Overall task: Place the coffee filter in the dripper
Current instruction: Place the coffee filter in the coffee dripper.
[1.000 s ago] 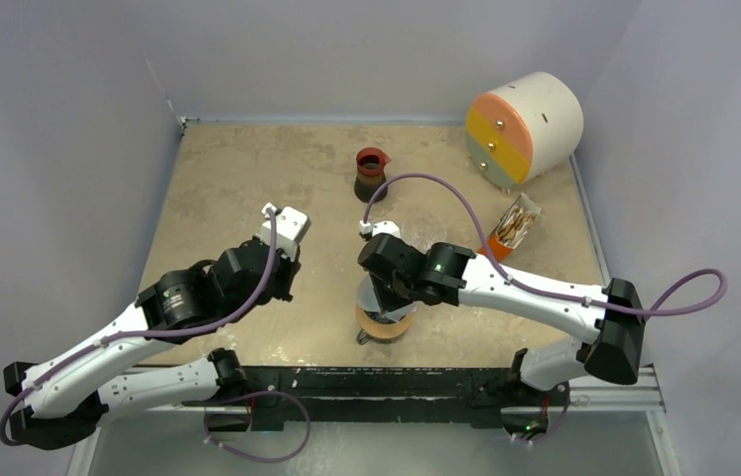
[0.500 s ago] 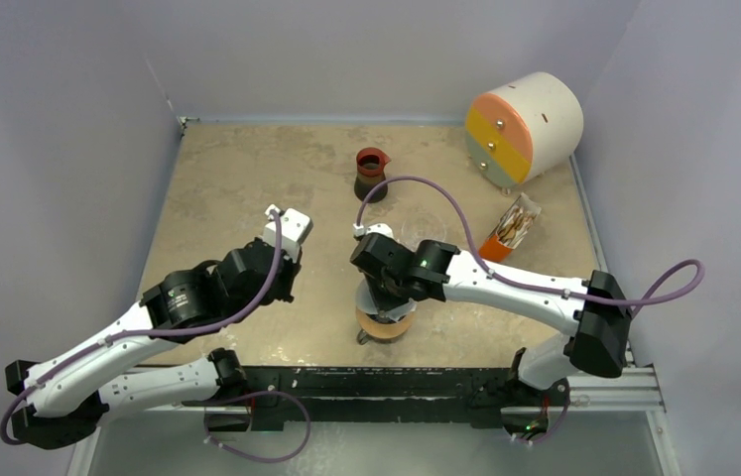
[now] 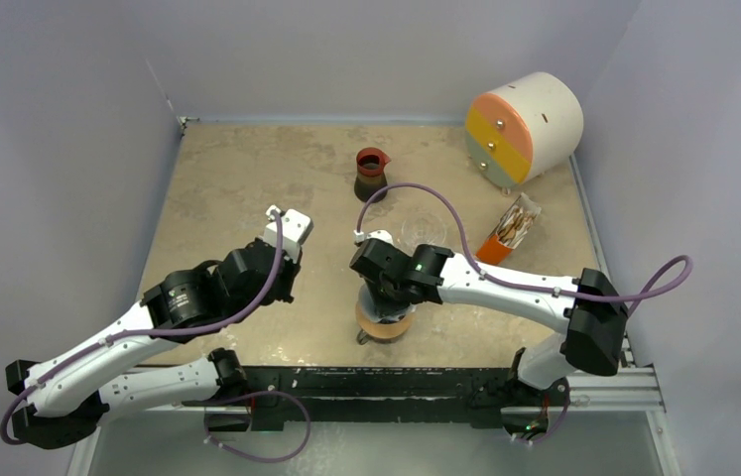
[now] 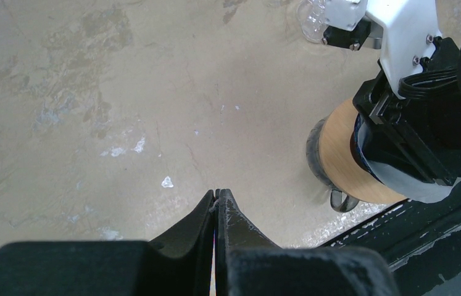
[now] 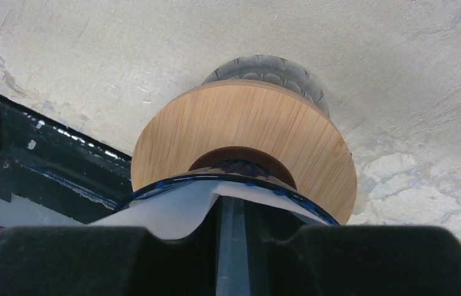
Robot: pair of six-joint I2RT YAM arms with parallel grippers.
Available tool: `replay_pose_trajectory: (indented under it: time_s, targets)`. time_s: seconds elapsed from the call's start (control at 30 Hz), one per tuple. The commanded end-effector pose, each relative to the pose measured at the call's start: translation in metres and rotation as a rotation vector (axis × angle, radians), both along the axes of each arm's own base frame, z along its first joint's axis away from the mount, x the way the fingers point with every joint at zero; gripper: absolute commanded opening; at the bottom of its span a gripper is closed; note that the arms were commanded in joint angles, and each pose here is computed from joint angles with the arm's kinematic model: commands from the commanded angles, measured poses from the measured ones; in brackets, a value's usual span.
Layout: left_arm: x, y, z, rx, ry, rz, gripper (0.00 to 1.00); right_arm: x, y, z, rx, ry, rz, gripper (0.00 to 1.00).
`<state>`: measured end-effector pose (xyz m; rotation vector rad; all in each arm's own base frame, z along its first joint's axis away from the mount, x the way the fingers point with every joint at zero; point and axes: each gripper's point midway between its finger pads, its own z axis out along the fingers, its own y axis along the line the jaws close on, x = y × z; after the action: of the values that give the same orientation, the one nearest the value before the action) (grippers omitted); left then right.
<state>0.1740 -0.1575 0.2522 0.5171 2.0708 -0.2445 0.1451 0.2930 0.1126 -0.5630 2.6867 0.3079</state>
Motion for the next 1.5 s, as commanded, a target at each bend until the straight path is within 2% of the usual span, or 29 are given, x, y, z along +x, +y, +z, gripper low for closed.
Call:
replay_pose_trajectory:
  time_s: [0.0, 0.37, 0.67, 0.73, 0.83, 0.9, 1.33, 1.47]
  targets:
    - [0.003, 0.002, 0.001, 0.004, -0.018, 0.007, 0.00, 0.003, 0.000, 0.002, 0.014, -0.015, -0.017, 0.26]
    - [0.003, 0.002, 0.001, 0.006, -0.017, 0.006, 0.00, 0.005, 0.000, 0.003, 0.017, -0.029, -0.026, 0.50]
    - [0.003, 0.002, 0.001, 0.008, -0.018, 0.005, 0.00, 0.006, 0.001, 0.004, 0.021, -0.028, -0.023, 0.53]
    - [0.003, 0.002, 0.001, 0.009, -0.019, 0.006, 0.00, 0.006, 0.003, 0.006, 0.026, -0.028, -0.018, 0.48]
    - [0.003, 0.002, 0.001, 0.011, -0.018, 0.007, 0.00, 0.006, 0.006, 0.008, 0.036, -0.030, -0.008, 0.31]
    - [0.003, 0.002, 0.001, 0.011, -0.019, 0.006, 0.00, 0.006, 0.007, 0.011, 0.041, -0.030, -0.006, 0.24]
    - [0.003, 0.002, 0.001, 0.012, -0.018, 0.004, 0.00, 0.006, 0.011, 0.032, 0.072, -0.055, 0.001, 0.01]
    - [0.003, 0.002, 0.000, 0.012, -0.016, 0.004, 0.00, 0.006, 0.012, 0.043, 0.088, -0.067, 0.000, 0.00]
